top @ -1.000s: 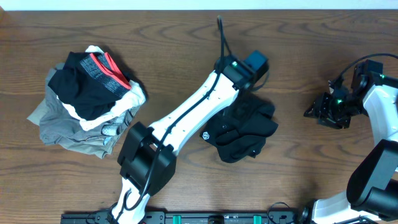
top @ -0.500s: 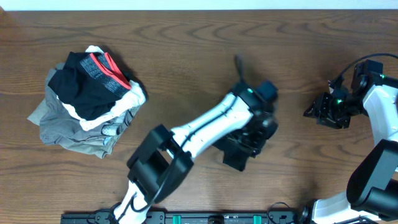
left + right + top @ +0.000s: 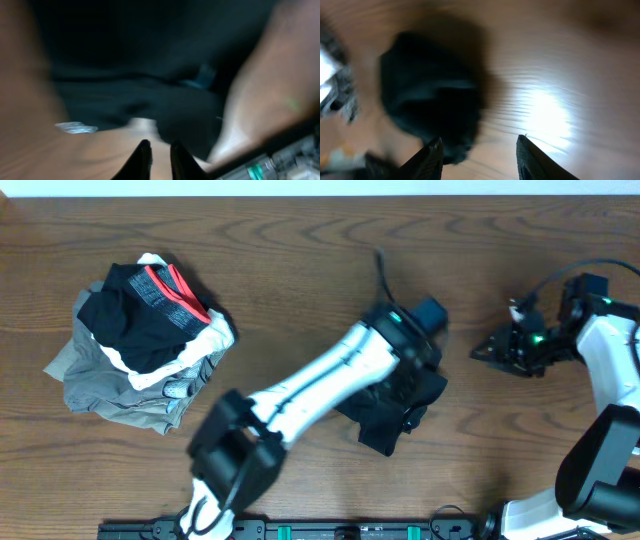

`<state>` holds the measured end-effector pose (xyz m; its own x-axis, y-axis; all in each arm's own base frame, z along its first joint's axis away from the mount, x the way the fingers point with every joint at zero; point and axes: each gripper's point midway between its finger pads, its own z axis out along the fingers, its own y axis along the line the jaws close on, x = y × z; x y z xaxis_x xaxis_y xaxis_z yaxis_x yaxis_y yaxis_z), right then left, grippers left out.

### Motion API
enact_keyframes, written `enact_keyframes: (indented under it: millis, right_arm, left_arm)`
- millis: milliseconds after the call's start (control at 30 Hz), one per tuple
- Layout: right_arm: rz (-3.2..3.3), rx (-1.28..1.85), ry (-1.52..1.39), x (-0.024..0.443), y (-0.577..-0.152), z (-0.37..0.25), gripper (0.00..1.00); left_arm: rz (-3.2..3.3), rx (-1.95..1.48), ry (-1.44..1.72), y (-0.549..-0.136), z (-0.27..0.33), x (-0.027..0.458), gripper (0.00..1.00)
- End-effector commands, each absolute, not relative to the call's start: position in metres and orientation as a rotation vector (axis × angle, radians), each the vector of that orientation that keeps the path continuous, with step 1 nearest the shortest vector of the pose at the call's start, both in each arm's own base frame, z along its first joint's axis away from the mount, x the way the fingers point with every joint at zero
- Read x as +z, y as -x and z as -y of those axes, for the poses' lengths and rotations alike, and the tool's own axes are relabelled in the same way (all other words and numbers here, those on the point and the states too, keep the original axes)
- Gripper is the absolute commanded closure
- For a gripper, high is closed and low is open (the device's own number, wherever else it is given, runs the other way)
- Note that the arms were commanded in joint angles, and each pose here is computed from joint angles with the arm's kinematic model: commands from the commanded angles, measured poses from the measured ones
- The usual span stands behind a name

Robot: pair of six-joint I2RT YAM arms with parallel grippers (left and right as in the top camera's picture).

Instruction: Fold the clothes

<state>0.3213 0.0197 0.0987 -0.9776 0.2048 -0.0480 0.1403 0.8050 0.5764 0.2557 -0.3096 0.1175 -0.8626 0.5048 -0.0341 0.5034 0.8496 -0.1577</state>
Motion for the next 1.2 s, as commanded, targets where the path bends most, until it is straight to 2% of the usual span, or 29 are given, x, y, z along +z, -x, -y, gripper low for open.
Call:
enact_keyframes:
  millis: [0, 67, 100, 167, 233, 300, 400, 433, 567, 667, 867, 1067, 1133, 1167]
  right_arm:
    - [-2.759, 1.084, 0.059, 0.126, -0.326, -0.072, 0.55]
    - [-2.769, 1.051, 0.181, 0.123, -0.325, -0.091, 0.52]
    - [-2.786, 0.989, 0.239, 0.118, -0.325, -0.097, 0.47]
    - [-2.842, 0.808, 0.304, 0.105, -0.328, -0.098, 0.32]
    - [-2.898, 0.589, 0.295, 0.093, -0.333, -0.095, 0.28]
    - [-2.886, 0.552, 0.358, 0.092, -0.334, -0.107, 0.27]
    - [-2.891, 0.538, 0.431, 0.089, -0.328, -0.126, 0.38]
    - [-2.917, 0.496, 0.417, 0.086, -0.325, -0.126, 0.45]
    - [-3.022, 0.208, 0.275, 0.076, -0.317, -0.098, 0.83]
    - [-3.064, 0.133, 0.201, 0.075, -0.311, -0.08, 0.97]
    - [-3.135, 0.128, 0.013, 0.074, -0.301, -0.05, 0.99]
    - [-3.151, 0.217, -0.017, 0.071, -0.296, -0.053, 0.74]
    - [-3.162, 0.209, -0.041, 0.067, -0.293, -0.052, 0.75]
    - [-3.169, 0.2, -0.07, 0.064, -0.291, -0.051, 0.82]
  left_arm:
    - [3.228, 0.151, 0.63, -0.313, 0.261, 0.149, 0.77]
    - [3.236, 0.146, 0.541, -0.329, 0.242, 0.145, 0.75]
    - [3.218, 0.172, 0.548, -0.332, 0.237, 0.141, 0.73]
    - [3.157, 0.267, 0.583, -0.334, 0.233, 0.132, 0.71]
    - [3.085, 0.369, 0.608, -0.331, 0.232, 0.123, 0.68]
    - [3.042, 0.423, 0.604, -0.33, 0.23, 0.116, 0.66]
    - [3.004, 0.456, 0.629, -0.33, 0.229, 0.107, 0.63]
    - [2.996, 0.456, 0.638, -0.329, 0.229, 0.105, 0.62]
    - [2.982, 0.449, 0.647, -0.327, 0.228, 0.101, 0.59]
    - [2.977, 0.446, 0.646, -0.325, 0.228, 0.099, 0.57]
    - [2.967, 0.446, 0.642, -0.323, 0.227, 0.093, 0.46]
    - [2.957, 0.59, 0.652, -0.325, 0.244, 0.094, 0.35]
    - [2.955, 0.635, 0.661, -0.326, 0.25, 0.095, 0.32]
    - [2.957, 0.643, 0.668, -0.327, 0.252, 0.095, 0.3]
